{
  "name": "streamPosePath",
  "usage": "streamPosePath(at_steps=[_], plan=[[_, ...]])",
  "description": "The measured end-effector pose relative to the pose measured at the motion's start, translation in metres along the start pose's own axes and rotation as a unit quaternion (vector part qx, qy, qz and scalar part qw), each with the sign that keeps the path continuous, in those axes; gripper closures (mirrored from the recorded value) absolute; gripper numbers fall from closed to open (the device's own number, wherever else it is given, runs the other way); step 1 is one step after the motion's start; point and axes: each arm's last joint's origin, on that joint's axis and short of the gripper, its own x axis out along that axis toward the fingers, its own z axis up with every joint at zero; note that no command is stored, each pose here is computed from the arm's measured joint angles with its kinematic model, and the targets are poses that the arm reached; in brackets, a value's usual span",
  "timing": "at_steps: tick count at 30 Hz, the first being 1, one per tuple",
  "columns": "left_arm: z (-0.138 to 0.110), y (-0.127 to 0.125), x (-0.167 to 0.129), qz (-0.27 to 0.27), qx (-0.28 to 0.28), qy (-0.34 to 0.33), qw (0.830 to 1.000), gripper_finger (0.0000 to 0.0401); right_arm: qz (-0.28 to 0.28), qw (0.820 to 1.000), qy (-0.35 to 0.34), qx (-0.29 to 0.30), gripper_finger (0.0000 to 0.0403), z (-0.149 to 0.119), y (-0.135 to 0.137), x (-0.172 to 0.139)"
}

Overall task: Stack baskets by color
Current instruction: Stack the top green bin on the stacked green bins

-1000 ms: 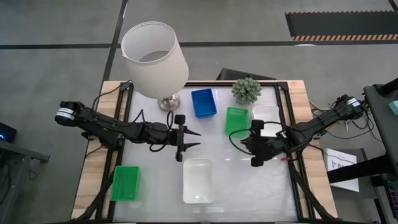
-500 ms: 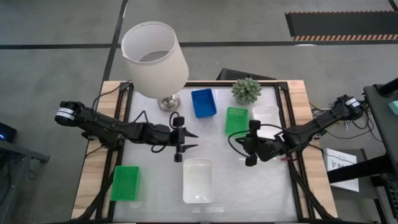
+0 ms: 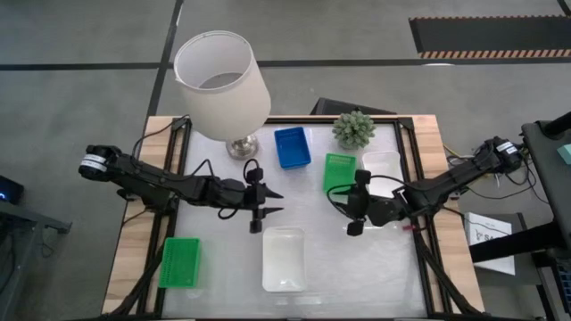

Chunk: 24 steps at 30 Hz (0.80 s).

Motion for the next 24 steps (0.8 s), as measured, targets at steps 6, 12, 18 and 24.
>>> streamPosePath(at_steps=[6, 12, 18, 24], plan=[[0.002, 0.0, 0.0, 0.0, -0.002, -0.009, 1.0, 0.0257, 0.003, 0.999, 0.044, 0.032, 0.026, -0.007, -0.009, 0.018], [0.002, 0.0, 0.0, -0.001, -0.002, -0.009, 1.0, 0.0257, 0.015, 0.99, 0.141, 0.025, 0.0244, -0.027, -0.013, 0.053], [0.001, 0.0, 0.0, 0.0, -0.001, -0.005, 1.0, 0.0257, 0.018, 0.973, 0.228, 0.041, 0.0239, -0.045, -0.025, 0.074], [0.001, 0.0, 0.0, 0.0, 0.003, -0.004, 1.0, 0.0257, 0.035, 0.964, 0.258, 0.055, 0.025, -0.054, -0.03, 0.09]])
